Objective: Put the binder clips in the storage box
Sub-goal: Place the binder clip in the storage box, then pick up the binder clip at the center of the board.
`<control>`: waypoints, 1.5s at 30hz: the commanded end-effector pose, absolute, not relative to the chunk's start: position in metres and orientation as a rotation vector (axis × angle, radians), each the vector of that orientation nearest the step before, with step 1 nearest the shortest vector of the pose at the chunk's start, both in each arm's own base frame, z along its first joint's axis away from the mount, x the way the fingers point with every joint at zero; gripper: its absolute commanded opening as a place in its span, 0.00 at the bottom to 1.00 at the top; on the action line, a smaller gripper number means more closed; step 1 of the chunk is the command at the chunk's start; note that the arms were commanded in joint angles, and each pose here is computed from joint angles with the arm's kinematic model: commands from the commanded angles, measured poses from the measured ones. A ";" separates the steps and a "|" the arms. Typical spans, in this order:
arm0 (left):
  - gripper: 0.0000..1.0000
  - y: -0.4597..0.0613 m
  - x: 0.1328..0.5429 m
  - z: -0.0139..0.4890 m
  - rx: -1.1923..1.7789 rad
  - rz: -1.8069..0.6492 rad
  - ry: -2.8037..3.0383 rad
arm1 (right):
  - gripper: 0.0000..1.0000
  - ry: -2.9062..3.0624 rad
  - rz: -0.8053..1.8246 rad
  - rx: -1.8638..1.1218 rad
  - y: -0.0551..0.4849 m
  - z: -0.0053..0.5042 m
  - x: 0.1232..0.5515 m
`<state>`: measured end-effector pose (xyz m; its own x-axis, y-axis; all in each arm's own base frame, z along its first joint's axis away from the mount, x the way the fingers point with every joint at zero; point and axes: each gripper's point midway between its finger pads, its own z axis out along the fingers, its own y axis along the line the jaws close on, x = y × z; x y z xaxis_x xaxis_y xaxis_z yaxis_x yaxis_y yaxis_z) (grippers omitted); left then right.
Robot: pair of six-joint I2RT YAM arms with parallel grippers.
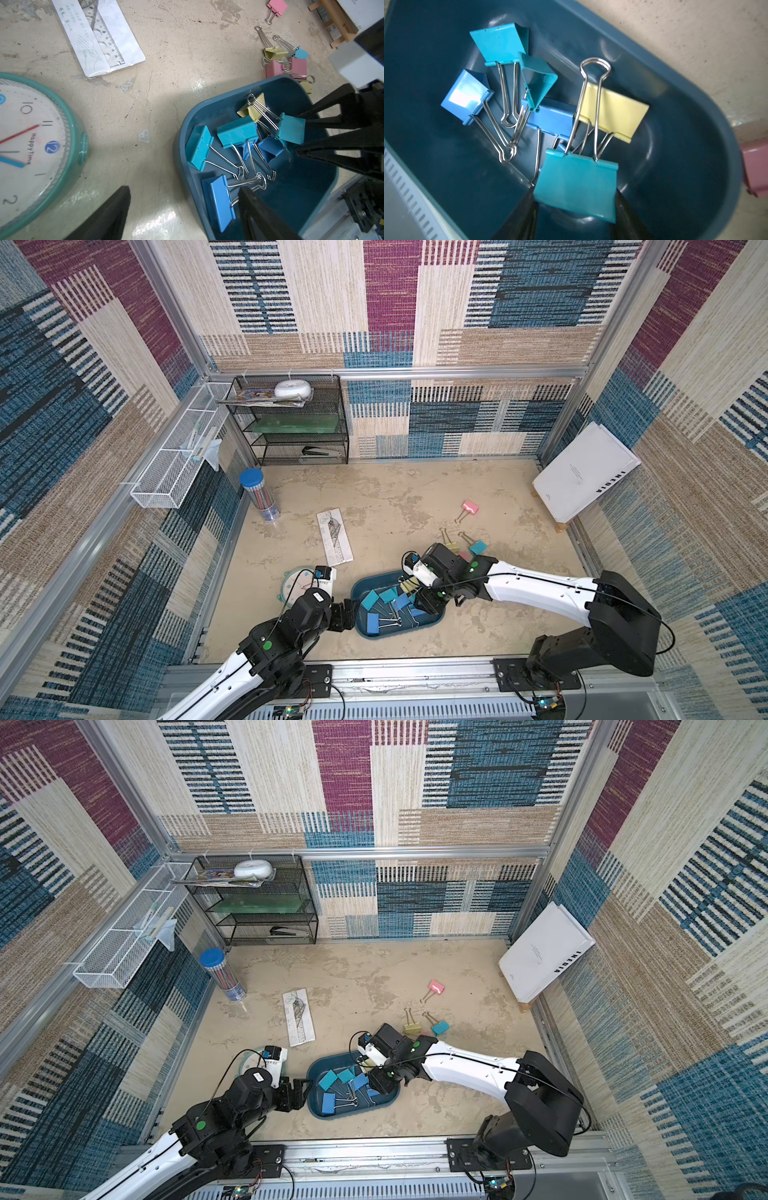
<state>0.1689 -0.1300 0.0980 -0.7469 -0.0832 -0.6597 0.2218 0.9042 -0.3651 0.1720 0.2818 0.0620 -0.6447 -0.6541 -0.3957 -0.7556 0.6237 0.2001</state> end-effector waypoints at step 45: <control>0.86 -0.129 0.167 0.098 0.113 -0.559 2.345 | 0.81 2.541 0.356 0.323 0.098 0.085 0.452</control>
<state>0.1687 -0.1300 0.1003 -0.7404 -0.0893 -0.6662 0.2257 0.9006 -0.3716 0.4420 0.0976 0.0912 -0.8222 0.2691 -0.5016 0.1244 0.9448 0.3030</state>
